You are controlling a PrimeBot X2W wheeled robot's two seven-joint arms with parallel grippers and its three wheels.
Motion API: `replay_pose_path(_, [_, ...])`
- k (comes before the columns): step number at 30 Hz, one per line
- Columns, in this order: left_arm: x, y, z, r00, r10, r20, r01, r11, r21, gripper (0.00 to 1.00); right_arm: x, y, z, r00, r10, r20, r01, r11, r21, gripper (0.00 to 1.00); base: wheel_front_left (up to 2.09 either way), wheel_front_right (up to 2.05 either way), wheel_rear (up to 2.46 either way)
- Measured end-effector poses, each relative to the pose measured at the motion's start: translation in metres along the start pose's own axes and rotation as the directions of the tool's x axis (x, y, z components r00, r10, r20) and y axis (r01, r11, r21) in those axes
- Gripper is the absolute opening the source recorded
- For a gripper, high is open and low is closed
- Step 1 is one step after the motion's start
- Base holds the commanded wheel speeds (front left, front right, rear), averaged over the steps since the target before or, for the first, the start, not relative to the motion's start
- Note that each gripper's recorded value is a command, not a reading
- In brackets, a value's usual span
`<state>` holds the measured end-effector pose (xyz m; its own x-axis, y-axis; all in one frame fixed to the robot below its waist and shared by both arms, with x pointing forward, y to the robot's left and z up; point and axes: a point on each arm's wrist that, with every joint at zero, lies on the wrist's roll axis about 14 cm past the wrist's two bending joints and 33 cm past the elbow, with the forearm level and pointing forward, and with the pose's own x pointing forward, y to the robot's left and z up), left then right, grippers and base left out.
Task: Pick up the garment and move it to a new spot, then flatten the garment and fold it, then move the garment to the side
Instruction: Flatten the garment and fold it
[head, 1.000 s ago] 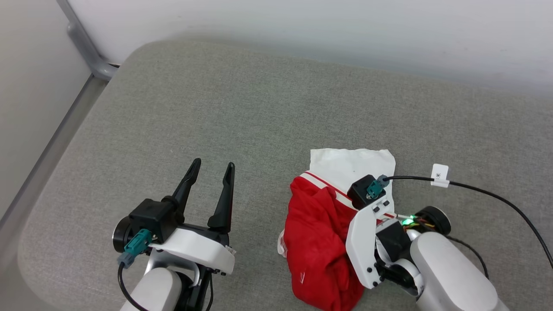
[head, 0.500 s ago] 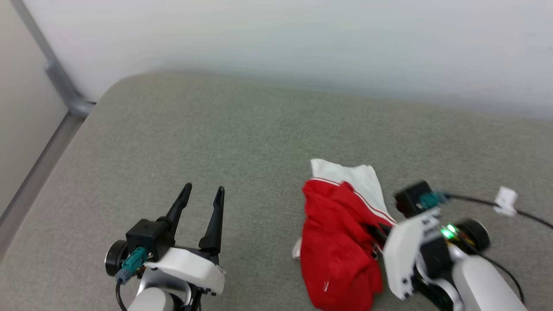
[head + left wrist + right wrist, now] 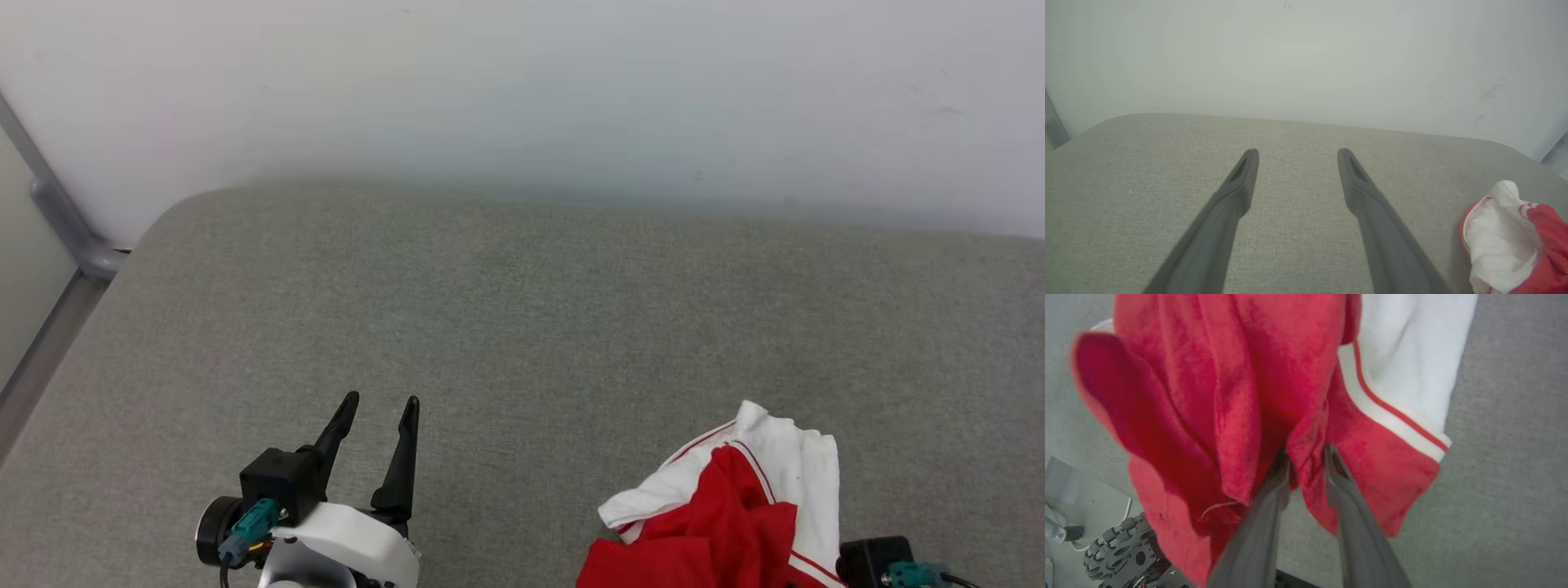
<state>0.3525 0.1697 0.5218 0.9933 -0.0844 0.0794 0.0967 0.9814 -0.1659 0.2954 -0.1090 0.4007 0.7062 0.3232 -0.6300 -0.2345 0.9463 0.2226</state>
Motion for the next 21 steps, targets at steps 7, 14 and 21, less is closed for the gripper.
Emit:
replay_pose_path(7, [0.001,-0.002,-0.002,1.0,-0.009,-0.01,0.009,1.0,-0.004,1.0,-0.008,-0.005,0.04,0.965,-0.014,0.26,0.003,0.999,0.04,1.0,0.0,0.0,0.0])
replay_pose_path(14, [0.001,-0.002,-0.001,1.0,-0.004,-0.009,0.004,1.0,-0.002,1.0,-0.009,-0.03,0.064,0.938,-0.085,0.337,0.069,0.996,0.058,1.0,0.0,0.0,0.0])
replay_pose_path(21, [0.008,-0.002,-0.002,1.0,-0.007,-0.013,0.007,1.0,-0.006,1.0,0.016,-0.073,0.063,0.976,-0.177,0.13,0.176,0.984,0.022,1.0,0.0,0.0,0.0])
